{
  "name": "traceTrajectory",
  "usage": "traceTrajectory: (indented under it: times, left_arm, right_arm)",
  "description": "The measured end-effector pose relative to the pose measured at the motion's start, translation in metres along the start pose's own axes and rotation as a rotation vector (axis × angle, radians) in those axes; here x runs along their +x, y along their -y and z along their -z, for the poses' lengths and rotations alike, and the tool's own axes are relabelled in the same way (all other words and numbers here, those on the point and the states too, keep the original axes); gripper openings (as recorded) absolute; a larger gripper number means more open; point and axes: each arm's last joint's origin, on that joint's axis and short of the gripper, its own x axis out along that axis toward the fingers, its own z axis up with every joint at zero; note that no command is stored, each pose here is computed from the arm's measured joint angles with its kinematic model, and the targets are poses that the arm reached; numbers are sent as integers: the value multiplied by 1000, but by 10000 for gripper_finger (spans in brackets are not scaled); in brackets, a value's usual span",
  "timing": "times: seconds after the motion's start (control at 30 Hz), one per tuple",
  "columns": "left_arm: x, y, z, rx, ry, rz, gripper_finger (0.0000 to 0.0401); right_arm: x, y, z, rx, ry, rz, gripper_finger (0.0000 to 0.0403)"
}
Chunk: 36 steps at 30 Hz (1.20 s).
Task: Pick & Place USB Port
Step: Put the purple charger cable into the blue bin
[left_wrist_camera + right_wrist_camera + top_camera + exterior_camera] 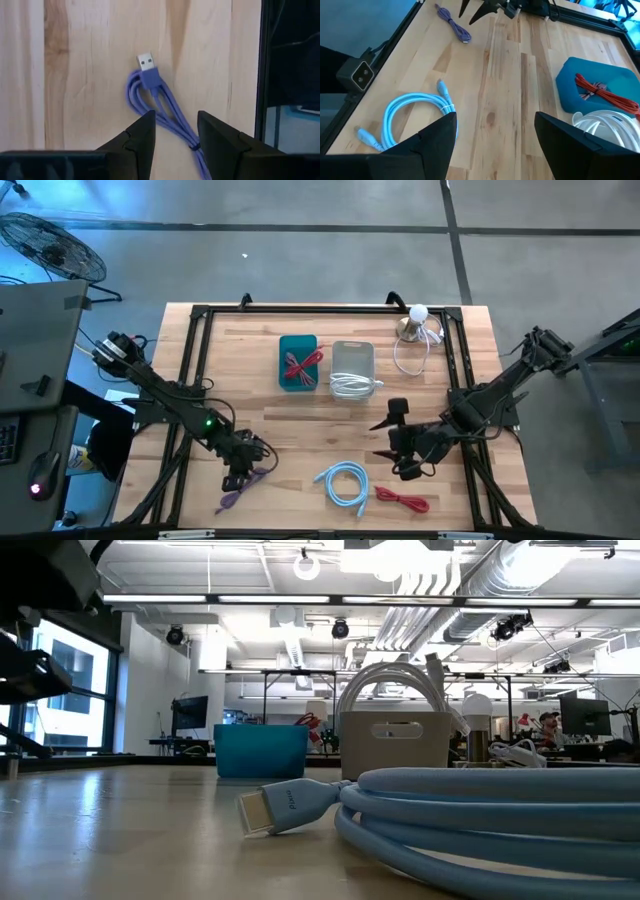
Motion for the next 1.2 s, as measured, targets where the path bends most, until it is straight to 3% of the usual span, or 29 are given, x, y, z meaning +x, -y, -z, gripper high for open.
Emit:
traceTrajectory:
  times: [0.67, 1.2]
  left_arm:
    - [0, -3, 5, -31, -62, -15, 143]
    - [0, -4, 3, -26, -18, -47, 143]
  right_arm:
    - [-1, -1, 3, -13, -33, -19, 261]
    - [-7, -12, 5, -25, -20, -28, 261]
